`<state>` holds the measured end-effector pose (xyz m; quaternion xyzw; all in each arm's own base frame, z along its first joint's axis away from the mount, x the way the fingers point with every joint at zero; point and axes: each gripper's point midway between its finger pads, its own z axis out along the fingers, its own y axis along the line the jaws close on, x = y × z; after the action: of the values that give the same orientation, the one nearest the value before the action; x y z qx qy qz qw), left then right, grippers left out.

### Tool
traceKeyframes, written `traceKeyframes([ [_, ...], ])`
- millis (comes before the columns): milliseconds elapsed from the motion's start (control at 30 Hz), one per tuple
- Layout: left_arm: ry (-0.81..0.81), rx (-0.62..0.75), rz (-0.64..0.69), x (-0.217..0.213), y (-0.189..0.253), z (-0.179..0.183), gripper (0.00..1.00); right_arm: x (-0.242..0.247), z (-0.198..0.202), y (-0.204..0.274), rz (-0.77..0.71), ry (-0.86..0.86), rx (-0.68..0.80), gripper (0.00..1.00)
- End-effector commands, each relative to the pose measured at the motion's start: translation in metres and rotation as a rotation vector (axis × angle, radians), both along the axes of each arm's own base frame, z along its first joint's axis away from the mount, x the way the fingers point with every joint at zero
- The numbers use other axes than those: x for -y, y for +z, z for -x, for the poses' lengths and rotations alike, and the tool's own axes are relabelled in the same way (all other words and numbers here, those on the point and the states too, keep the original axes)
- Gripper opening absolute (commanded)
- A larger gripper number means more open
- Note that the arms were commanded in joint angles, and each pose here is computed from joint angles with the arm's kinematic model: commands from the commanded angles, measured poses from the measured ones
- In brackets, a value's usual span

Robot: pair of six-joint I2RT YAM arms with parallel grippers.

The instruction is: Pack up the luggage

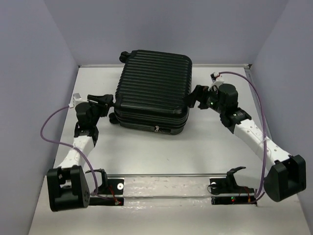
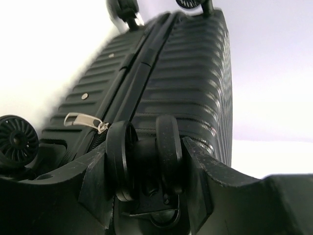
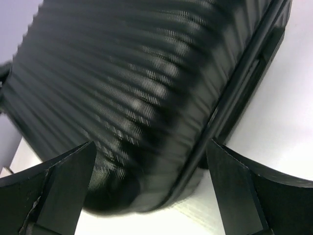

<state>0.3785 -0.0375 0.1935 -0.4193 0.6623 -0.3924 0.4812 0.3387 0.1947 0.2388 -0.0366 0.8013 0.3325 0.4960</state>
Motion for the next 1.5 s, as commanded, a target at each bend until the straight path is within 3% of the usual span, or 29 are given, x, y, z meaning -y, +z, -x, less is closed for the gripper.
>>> traceKeyframes([
  [0, -0.156, 0.211, -0.170, 0.049, 0.040, 0.035, 0.06, -0.006, -0.040, 0.042, -0.053, 0.060, 0.095, 0.97],
  [200, -0.251, 0.218, -0.223, 0.083, 0.029, 0.088, 0.06, -0.054, -0.062, 0.043, -0.170, 0.379, -0.011, 0.89],
  [233, -0.268, 0.210, -0.224, 0.088, 0.023, 0.095, 0.06, -0.060, -0.068, 0.055, -0.196, 0.406, -0.006, 0.87],
  [533, -0.363, 0.265, -0.185, 0.116, 0.029, 0.129, 0.06, -0.116, -0.104, 0.023, -0.217, 0.527, -0.135, 0.88],
  [667, -0.387, 0.274, -0.198, 0.124, 0.029, 0.133, 0.06, -0.126, -0.126, 0.044, -0.204, 0.513, -0.083, 0.92],
  [800, -0.389, 0.288, -0.211, 0.124, 0.029, 0.136, 0.06, -0.107, -0.123, 0.093, -0.113, 0.433, 0.095, 1.00],
  [833, -0.387, 0.287, -0.215, 0.124, 0.028, 0.136, 0.06, -0.098, -0.109, 0.124, -0.098, 0.410, 0.167, 1.00],
  [933, -0.385, 0.283, -0.221, 0.122, 0.023, 0.137, 0.06, -0.065, -0.089, 0.147, -0.011, 0.297, 0.275, 1.00],
  [967, -0.384, 0.286, -0.218, 0.122, 0.023, 0.138, 0.06, -0.048, -0.062, 0.150, 0.006, 0.254, 0.294, 1.00],
  [1033, -0.375, 0.283, -0.220, 0.121, 0.020, 0.137, 0.06, -0.032, -0.032, 0.140, 0.007, 0.216, 0.289, 0.93],
  [1067, -0.372, 0.284, -0.220, 0.120, 0.020, 0.137, 0.06, -0.023, 0.001, 0.117, -0.005, 0.208, 0.291, 0.88],
  [1100, -0.375, 0.290, -0.215, 0.122, 0.022, 0.137, 0.06, -0.019, 0.017, 0.102, -0.024, 0.210, 0.283, 0.77],
  [1133, -0.374, 0.300, -0.217, 0.122, 0.025, 0.136, 0.06, -0.018, 0.032, 0.088, -0.064, 0.206, 0.263, 0.41],
  [1167, -0.374, 0.305, -0.219, 0.122, 0.027, 0.136, 0.06, -0.012, 0.041, 0.073, -0.082, 0.181, 0.261, 0.21],
  [1200, -0.376, 0.306, -0.220, 0.123, 0.029, 0.135, 0.06, -0.011, 0.066, 0.028, -0.085, 0.195, 0.194, 0.07],
  [1300, -0.384, 0.323, -0.219, 0.125, 0.036, 0.135, 0.06, -0.003, 0.087, -0.041, -0.074, 0.161, 0.098, 0.07],
  [1367, -0.394, 0.331, -0.207, 0.127, 0.039, 0.136, 0.06, -0.001, 0.093, -0.051, -0.106, 0.151, 0.113, 0.18],
  [1400, -0.401, 0.335, -0.204, 0.129, 0.040, 0.136, 0.06, 0.004, 0.094, -0.068, -0.105, 0.123, 0.095, 0.30],
  [1467, -0.414, 0.338, -0.202, 0.131, 0.042, 0.137, 0.06, 0.005, 0.092, -0.071, -0.100, 0.107, 0.134, 0.35],
])
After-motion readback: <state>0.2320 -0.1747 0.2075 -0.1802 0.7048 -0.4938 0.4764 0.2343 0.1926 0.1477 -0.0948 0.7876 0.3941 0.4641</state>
